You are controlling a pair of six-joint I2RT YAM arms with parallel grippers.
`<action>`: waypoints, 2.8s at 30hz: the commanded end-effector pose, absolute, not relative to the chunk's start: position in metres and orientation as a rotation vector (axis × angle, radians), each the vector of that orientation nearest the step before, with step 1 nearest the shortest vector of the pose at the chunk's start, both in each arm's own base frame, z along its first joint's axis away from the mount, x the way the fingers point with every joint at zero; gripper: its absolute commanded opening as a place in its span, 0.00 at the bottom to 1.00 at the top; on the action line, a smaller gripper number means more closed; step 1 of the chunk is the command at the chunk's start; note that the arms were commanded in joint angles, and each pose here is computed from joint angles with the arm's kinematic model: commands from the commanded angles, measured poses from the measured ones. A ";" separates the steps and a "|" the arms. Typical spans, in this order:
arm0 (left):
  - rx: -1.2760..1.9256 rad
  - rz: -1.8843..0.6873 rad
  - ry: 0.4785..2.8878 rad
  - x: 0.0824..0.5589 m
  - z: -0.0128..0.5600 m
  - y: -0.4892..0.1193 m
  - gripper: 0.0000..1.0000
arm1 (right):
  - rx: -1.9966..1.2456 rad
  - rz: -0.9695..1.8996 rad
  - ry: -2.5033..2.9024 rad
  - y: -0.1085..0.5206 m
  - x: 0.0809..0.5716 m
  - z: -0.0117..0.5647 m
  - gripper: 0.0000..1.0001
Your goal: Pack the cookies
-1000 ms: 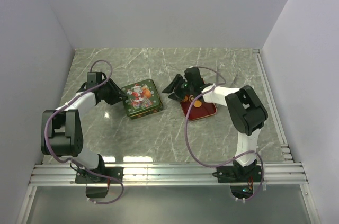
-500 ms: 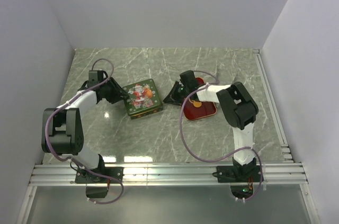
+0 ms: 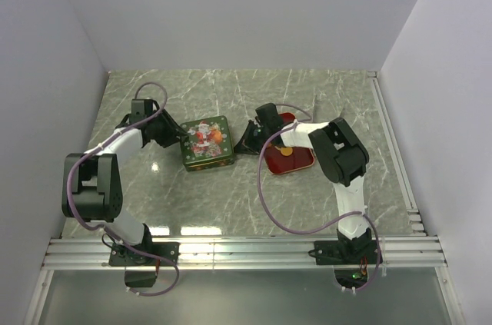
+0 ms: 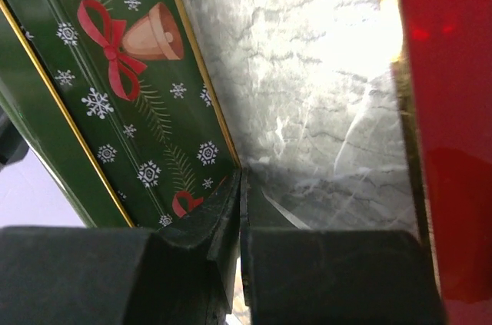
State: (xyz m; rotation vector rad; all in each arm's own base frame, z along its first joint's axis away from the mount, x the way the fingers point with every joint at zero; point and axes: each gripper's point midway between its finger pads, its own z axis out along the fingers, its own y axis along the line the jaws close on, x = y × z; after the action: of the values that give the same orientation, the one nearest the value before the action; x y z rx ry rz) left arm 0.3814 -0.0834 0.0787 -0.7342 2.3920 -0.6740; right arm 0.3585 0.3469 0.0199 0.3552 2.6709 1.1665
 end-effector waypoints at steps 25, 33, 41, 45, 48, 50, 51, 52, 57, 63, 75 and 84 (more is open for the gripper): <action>-0.681 -0.681 2.414 0.385 0.090 -0.096 0.45 | 0.148 1.125 2.651 0.337 0.353 0.053 0.00; -0.689 -0.682 2.411 0.381 0.090 -0.096 0.45 | 0.120 1.101 2.564 0.321 0.355 0.090 0.00; -0.696 -0.688 2.402 0.375 0.090 -0.097 0.45 | -0.079 1.452 2.330 0.359 0.351 0.169 0.07; -0.696 -0.690 2.399 0.373 0.092 -0.098 0.45 | -0.164 1.671 2.286 0.381 0.339 0.186 0.22; -0.699 -0.694 2.393 0.372 0.093 -0.098 0.45 | -0.189 1.757 2.239 0.392 0.338 0.199 0.30; -0.702 -0.696 2.391 0.372 0.094 -0.098 0.44 | -0.212 1.831 2.195 0.400 0.335 0.214 0.31; -0.703 -0.698 2.391 0.371 0.093 -0.098 0.45 | -0.224 1.853 2.174 0.404 0.335 0.220 0.31; -0.702 -0.700 2.388 0.371 0.094 -0.099 0.44 | -0.227 1.881 2.157 0.406 0.334 0.227 0.31; -0.704 -0.697 2.385 0.369 0.096 -0.100 0.45 | -0.262 1.921 2.144 0.420 0.333 0.235 0.29; -0.706 -0.698 2.381 0.366 0.097 -0.100 0.44 | -0.133 1.911 2.257 0.419 0.336 0.178 0.29; -0.709 -0.697 2.377 0.358 0.099 -0.102 0.44 | 0.096 1.539 2.632 0.389 0.334 0.054 0.27; -0.706 -0.695 2.368 0.356 0.102 -0.102 0.44 | 0.054 1.532 2.601 0.387 0.334 0.070 0.27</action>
State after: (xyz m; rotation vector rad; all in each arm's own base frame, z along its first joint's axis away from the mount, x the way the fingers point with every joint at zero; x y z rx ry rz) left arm 0.3565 -0.0951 0.0861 -0.7337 2.4029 -0.6579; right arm 0.3311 0.3999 0.0832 0.0179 2.5486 1.6729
